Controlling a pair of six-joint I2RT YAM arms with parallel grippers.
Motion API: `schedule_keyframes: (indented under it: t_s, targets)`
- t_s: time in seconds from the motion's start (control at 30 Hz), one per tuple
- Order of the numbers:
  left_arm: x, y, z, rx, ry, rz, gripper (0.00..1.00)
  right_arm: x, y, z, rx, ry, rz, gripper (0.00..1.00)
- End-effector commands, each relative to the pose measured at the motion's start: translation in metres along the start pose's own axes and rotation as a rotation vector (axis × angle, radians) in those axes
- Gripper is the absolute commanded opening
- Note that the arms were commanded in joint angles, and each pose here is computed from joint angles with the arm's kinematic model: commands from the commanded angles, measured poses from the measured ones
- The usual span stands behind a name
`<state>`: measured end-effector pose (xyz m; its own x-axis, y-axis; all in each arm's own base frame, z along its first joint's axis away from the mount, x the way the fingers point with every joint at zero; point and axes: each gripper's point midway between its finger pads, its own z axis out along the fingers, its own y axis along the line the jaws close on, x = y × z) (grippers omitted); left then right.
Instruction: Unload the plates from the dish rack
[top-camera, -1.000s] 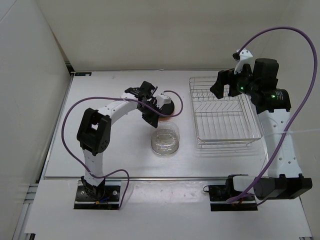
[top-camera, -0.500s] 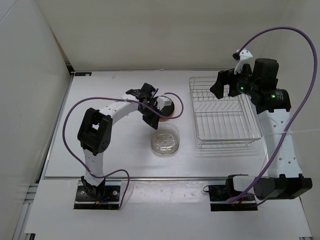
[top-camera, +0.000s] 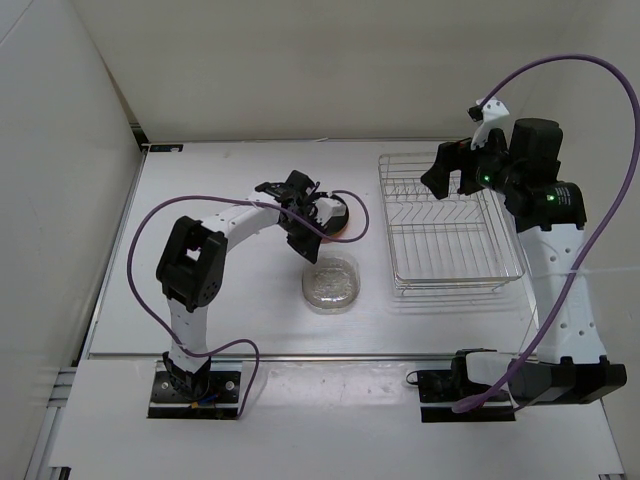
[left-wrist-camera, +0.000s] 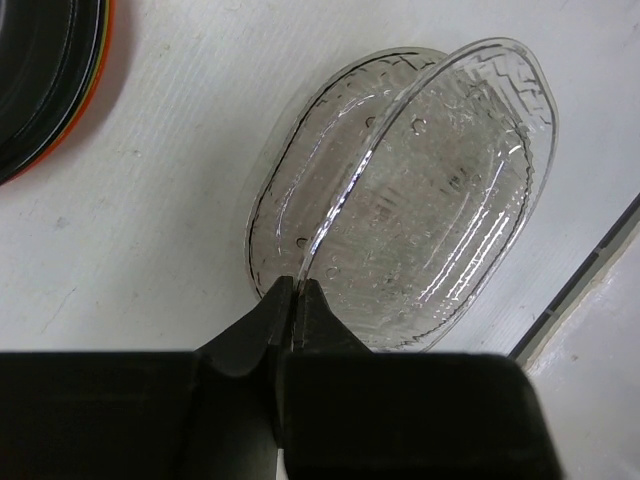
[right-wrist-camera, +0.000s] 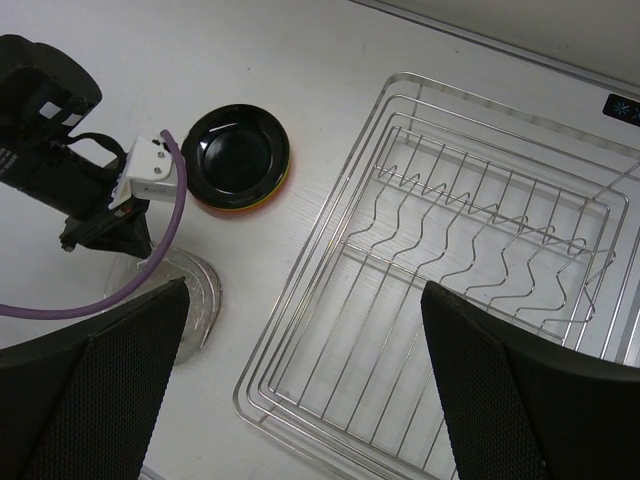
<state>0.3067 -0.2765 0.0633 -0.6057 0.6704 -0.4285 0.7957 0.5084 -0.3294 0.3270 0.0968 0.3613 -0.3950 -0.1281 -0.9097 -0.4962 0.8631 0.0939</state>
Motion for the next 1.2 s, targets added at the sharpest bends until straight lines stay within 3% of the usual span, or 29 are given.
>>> schedule_keyframes:
  t_s: [0.0, 0.23, 0.6, 0.7, 1.0, 1.17]
  targets:
    - [-0.005, -0.002, -0.002, -0.009, -0.028, 0.017, 0.12, -0.009, 0.006, -0.007, -0.015, -0.046, -0.018, 1.00]
    - [-0.003, -0.002, 0.000, -0.008, -0.026, 0.007, 0.19, -0.009, 0.008, -0.007, -0.024, -0.047, -0.019, 1.00]
    - [-0.033, 0.000, -0.014, -0.033, -0.086, 0.019, 0.23, -0.007, 0.010, -0.008, -0.035, -0.040, -0.015, 1.00]
    - [-0.033, 0.000, -0.014, -0.033, -0.086, 0.019, 0.33, -0.009, 0.011, -0.011, -0.033, -0.048, -0.028, 1.00]
    - [-0.028, 0.001, -0.014, -0.042, -0.077, 0.015, 0.33, -0.009, 0.012, -0.011, -0.043, -0.049, -0.028, 1.00]
    - [-0.037, 0.002, -0.035, -0.083, -0.122, 0.031, 0.33, -0.009, 0.010, -0.011, -0.029, -0.048, -0.028, 1.00]
